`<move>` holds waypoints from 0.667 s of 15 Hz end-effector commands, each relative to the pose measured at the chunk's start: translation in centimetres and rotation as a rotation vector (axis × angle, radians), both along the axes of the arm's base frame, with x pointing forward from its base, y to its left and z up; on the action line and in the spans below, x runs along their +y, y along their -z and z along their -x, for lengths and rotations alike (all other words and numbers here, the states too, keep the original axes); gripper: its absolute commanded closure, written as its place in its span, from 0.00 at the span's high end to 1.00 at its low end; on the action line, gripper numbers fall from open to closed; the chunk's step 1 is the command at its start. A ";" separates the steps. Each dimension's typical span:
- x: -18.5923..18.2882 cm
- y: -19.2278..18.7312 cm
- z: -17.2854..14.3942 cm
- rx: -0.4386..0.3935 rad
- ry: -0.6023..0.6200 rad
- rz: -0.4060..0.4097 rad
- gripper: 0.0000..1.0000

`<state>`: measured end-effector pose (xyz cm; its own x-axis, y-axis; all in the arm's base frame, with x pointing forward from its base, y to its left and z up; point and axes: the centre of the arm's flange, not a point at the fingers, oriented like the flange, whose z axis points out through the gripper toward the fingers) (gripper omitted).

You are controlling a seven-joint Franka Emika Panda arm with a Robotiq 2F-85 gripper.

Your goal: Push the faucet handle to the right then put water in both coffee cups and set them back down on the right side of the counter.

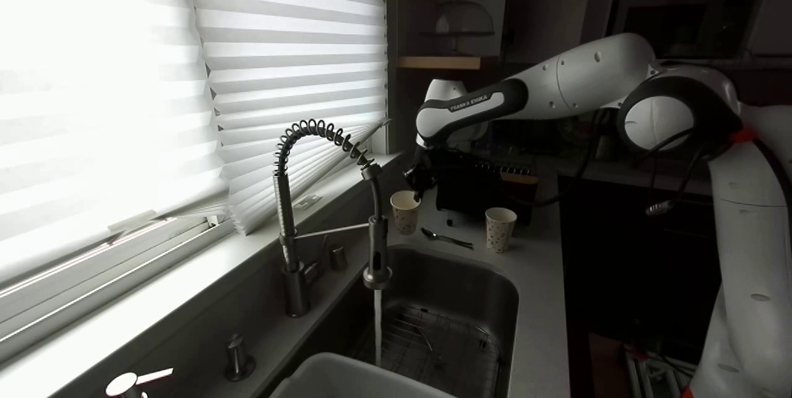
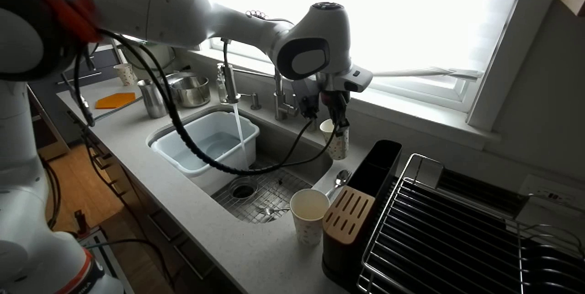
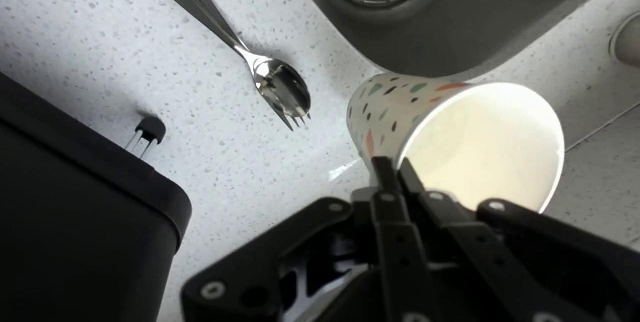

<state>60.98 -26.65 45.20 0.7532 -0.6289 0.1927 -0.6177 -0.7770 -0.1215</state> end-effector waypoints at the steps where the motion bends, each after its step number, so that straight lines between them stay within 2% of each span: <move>1: -2.2 0.7 -1.8 -0.002 0.060 -0.062 0.01; 5: -3.3 1.7 -2.3 -0.026 0.101 -0.108 0.01; 10: -3.8 3.3 -2.6 -0.008 0.127 -0.143 0.01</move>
